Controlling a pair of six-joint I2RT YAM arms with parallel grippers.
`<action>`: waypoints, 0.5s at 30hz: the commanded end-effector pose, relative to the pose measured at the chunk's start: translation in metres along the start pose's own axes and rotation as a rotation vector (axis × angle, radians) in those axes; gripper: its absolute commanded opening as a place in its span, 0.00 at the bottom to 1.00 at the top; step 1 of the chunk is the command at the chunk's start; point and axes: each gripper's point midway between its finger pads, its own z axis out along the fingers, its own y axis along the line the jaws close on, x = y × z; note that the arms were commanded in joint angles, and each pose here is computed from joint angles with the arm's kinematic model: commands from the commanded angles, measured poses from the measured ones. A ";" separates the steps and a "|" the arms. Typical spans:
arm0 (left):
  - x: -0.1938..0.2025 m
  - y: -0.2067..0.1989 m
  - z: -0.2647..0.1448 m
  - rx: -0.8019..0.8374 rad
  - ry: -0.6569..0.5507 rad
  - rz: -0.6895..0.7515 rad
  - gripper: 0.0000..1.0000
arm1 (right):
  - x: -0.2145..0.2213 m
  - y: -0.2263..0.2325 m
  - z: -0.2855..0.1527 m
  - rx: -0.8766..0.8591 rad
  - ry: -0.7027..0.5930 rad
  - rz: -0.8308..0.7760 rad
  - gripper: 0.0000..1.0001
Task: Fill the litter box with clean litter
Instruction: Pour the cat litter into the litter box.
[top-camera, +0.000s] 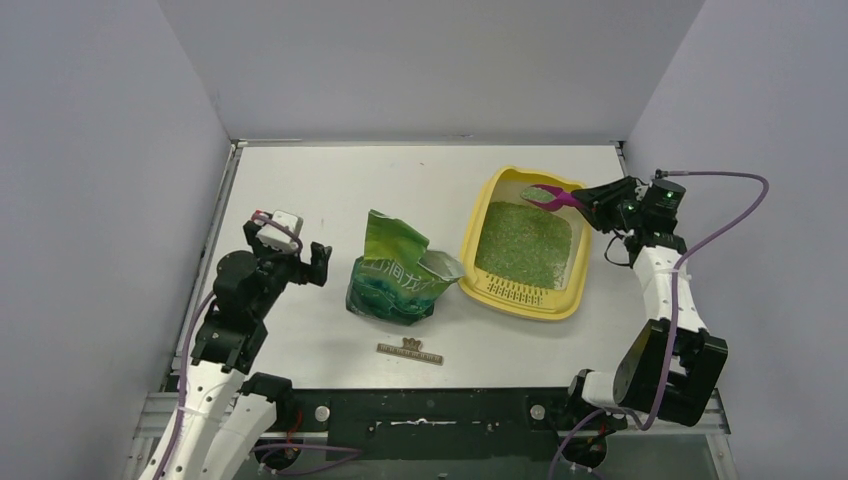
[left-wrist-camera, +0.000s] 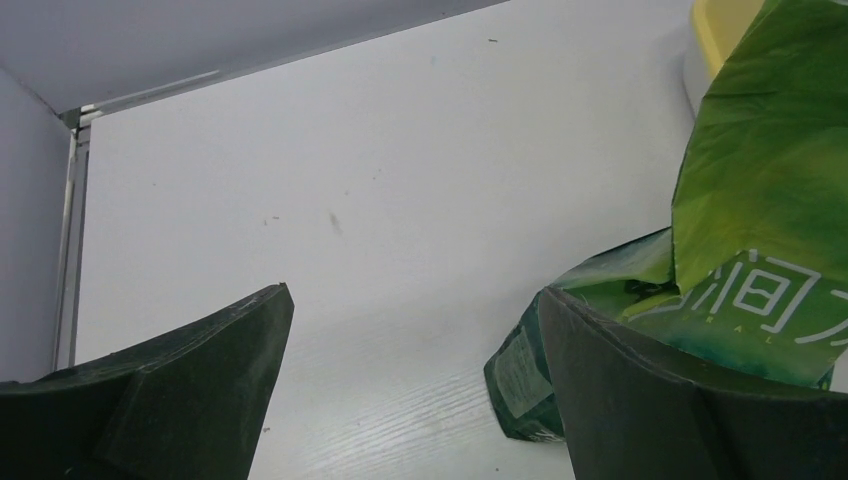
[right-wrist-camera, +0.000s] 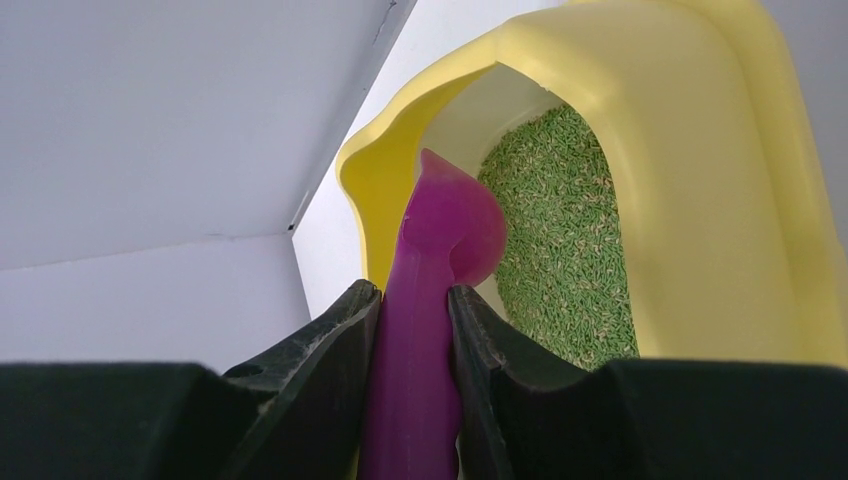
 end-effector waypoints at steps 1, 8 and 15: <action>-0.018 0.015 -0.003 -0.083 -0.086 0.019 0.92 | -0.031 0.040 -0.003 -0.089 -0.113 -0.074 0.00; -0.013 0.015 0.004 -0.079 -0.051 0.034 0.92 | -0.042 0.029 -0.016 -0.069 -0.152 -0.058 0.00; -0.012 0.015 0.007 -0.072 -0.044 0.040 0.92 | -0.036 0.016 -0.038 -0.078 -0.133 -0.027 0.00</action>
